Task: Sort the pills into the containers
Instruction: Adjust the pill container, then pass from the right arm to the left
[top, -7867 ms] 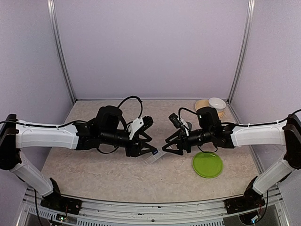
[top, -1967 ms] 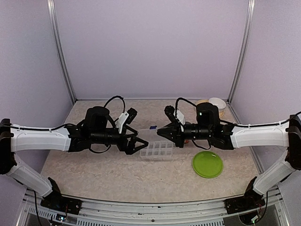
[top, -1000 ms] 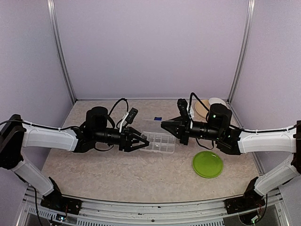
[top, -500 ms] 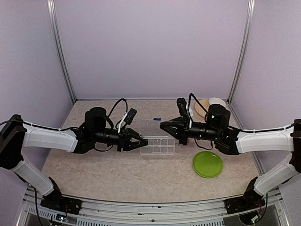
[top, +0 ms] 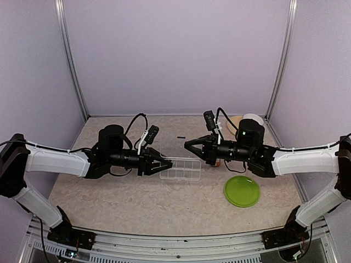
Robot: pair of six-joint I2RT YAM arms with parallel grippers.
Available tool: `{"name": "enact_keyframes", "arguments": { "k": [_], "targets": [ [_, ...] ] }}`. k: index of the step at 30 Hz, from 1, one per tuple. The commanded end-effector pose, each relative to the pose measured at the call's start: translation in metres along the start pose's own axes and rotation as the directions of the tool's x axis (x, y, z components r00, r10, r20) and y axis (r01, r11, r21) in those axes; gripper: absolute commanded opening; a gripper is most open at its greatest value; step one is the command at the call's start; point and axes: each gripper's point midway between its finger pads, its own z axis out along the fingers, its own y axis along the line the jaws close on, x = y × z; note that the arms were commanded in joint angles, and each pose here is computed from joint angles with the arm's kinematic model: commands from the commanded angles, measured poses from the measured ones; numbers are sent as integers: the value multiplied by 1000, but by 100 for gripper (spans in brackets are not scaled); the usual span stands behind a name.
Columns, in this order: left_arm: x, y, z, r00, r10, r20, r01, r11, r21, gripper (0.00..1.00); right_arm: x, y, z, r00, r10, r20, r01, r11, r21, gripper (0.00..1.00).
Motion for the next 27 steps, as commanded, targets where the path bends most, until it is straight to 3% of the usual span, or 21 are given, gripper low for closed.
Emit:
{"name": "enact_keyframes", "arguments": {
  "k": [1,6,16,27],
  "targets": [
    [-2,-8,-2,999,46,4,-46,999,-3,36,-9,-10,5,992,123,9,-123,992,18,0],
    [-2,-10,-4,999,49,8,-49,999,-3,51,-9,-11,5,989,146,21,-147,989,6,0],
    [3,-11,-8,999,54,8,-54,999,-9,51,-13,-10,2,977,210,47,-208,977,-37,0],
    [1,-10,-12,997,78,22,-77,996,-35,31,-10,-9,2,945,328,24,-323,940,-104,0]
  ]
}}
